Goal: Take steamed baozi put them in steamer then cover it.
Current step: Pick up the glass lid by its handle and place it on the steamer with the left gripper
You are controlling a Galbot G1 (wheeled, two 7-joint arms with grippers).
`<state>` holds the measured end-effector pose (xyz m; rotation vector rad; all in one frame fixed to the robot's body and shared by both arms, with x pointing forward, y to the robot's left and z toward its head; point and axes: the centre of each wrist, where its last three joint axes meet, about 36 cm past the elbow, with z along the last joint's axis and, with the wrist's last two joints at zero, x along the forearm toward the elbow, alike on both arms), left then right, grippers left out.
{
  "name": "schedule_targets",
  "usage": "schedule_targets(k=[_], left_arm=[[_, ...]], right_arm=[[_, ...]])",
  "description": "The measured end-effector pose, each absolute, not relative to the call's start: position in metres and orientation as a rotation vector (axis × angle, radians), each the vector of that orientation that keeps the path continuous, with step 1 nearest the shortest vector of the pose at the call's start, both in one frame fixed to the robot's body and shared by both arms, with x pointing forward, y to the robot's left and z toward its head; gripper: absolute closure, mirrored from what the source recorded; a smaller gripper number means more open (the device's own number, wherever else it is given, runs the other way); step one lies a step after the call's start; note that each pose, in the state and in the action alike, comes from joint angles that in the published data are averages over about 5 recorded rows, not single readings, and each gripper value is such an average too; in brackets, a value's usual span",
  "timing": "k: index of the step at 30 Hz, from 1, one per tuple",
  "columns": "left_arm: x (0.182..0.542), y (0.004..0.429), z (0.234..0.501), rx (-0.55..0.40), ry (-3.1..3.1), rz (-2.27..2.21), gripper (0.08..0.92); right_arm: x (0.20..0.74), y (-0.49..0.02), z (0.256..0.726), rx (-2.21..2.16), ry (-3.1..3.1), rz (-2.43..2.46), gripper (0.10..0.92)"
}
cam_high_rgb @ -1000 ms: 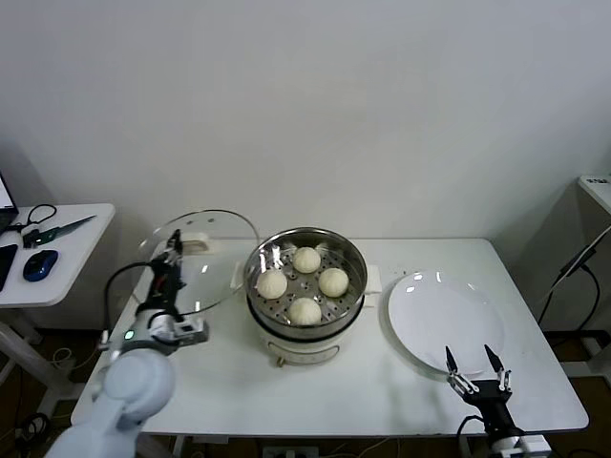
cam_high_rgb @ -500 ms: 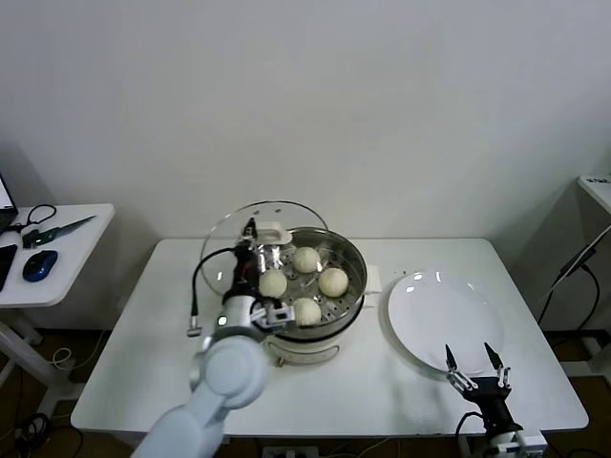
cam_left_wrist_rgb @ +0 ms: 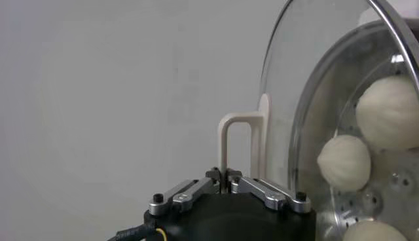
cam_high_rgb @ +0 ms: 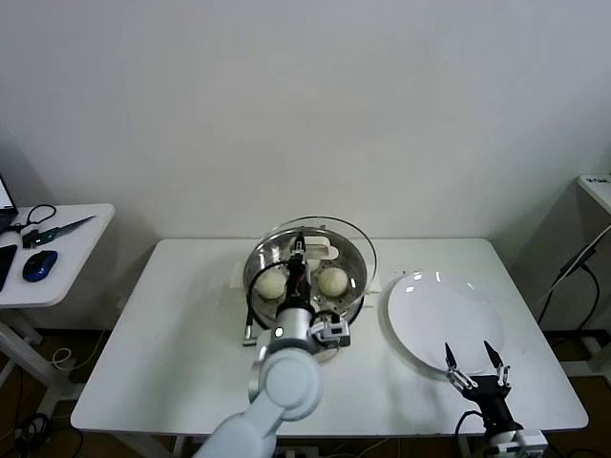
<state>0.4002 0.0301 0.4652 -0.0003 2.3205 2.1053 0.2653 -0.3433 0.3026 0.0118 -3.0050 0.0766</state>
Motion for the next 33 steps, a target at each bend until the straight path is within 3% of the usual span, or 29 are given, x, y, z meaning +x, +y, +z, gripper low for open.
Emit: schedule_targets(k=[14,29,33], left_arm=[[0.414,0.029,0.43,-0.007,2.312,2.182,0.856],[0.425,0.033,0.417,-0.04,2.321,2.193,0.855],[0.427,0.034,0.411,-0.051,2.314,2.205,0.791]], right_arm=[[0.258,-0.349,0.302,-0.013,-3.012,0.068,0.2],[0.258,-0.346,0.305,-0.007,-3.035,0.068,0.2],[0.259,-0.344,0.305,-0.002,-3.044,0.073,0.2]])
